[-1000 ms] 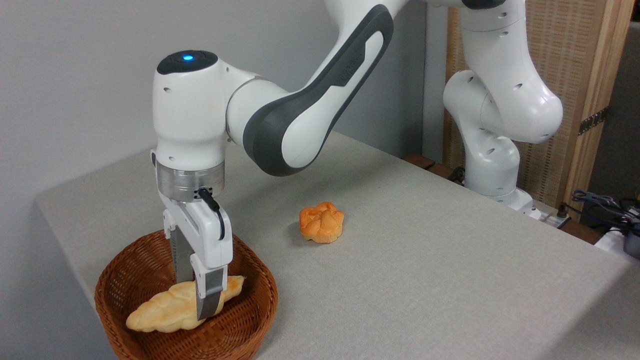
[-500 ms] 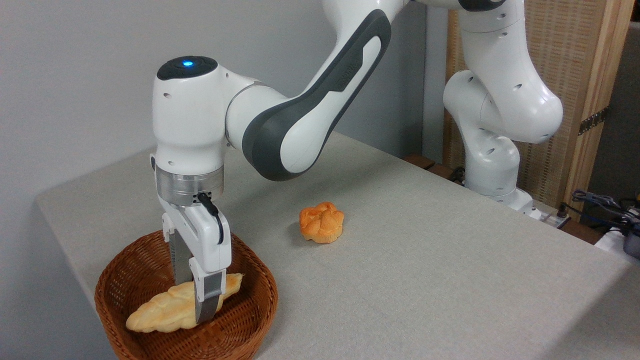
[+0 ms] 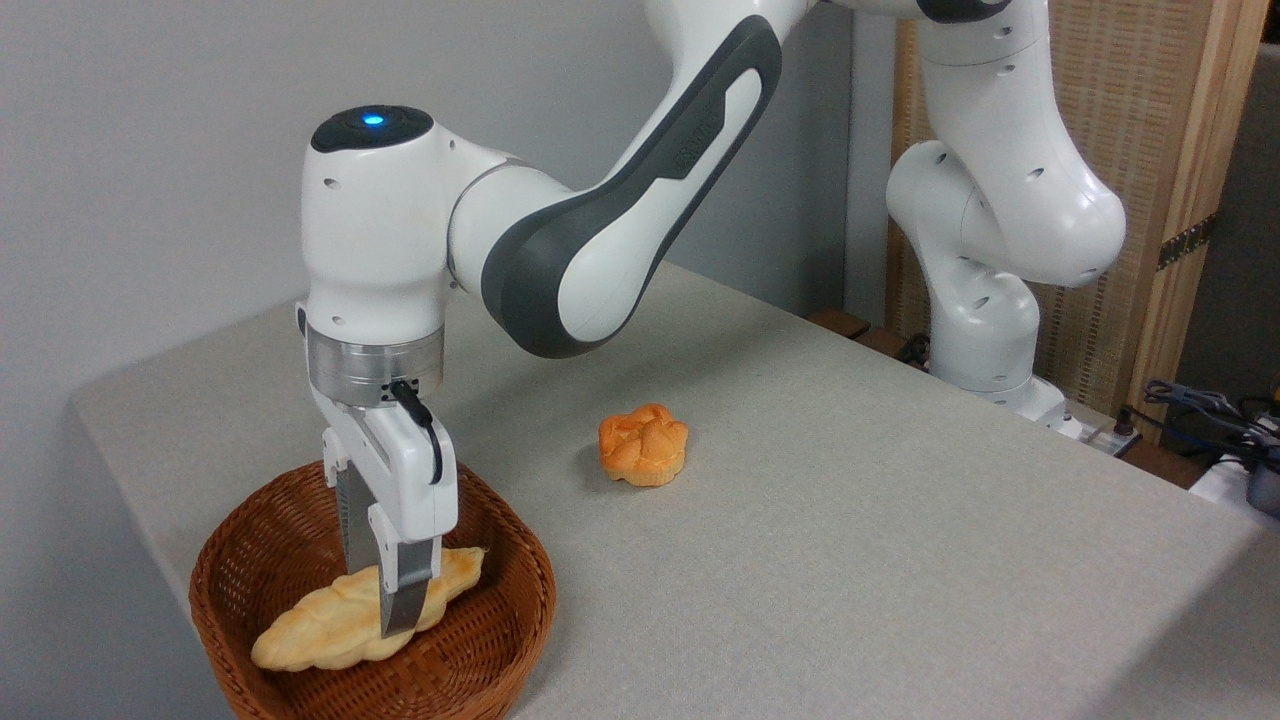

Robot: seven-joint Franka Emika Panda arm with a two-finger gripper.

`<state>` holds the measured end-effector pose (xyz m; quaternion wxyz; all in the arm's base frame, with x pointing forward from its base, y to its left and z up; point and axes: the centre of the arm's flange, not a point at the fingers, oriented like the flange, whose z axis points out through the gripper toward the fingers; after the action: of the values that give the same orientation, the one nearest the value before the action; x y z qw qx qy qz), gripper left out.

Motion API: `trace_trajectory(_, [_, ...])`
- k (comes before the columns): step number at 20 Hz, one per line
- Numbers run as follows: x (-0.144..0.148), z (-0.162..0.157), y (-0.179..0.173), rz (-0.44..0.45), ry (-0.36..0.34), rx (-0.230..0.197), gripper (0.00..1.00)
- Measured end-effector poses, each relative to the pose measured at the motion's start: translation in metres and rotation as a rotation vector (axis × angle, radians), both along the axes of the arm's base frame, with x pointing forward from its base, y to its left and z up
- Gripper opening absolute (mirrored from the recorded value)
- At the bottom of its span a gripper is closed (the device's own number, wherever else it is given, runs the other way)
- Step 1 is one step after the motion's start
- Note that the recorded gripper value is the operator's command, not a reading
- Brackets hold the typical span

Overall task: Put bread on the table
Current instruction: 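Close the gripper on the middle of the long bread roll, then lift the bread roll out of the basket and carry it beside the orange pastry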

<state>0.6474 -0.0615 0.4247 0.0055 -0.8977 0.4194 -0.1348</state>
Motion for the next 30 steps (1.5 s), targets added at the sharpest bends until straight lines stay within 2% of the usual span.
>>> trace_trajectory(20, [0.000, 0.001, 0.000, 0.000, -0.002, 0.000, 0.27])
trace_trajectory(25, [0.003, 0.010, 0.000, 0.001, -0.019, -0.002, 0.27])
trace_trajectory(30, [0.002, 0.023, -0.001, 0.019, -0.031, -0.039, 0.28])
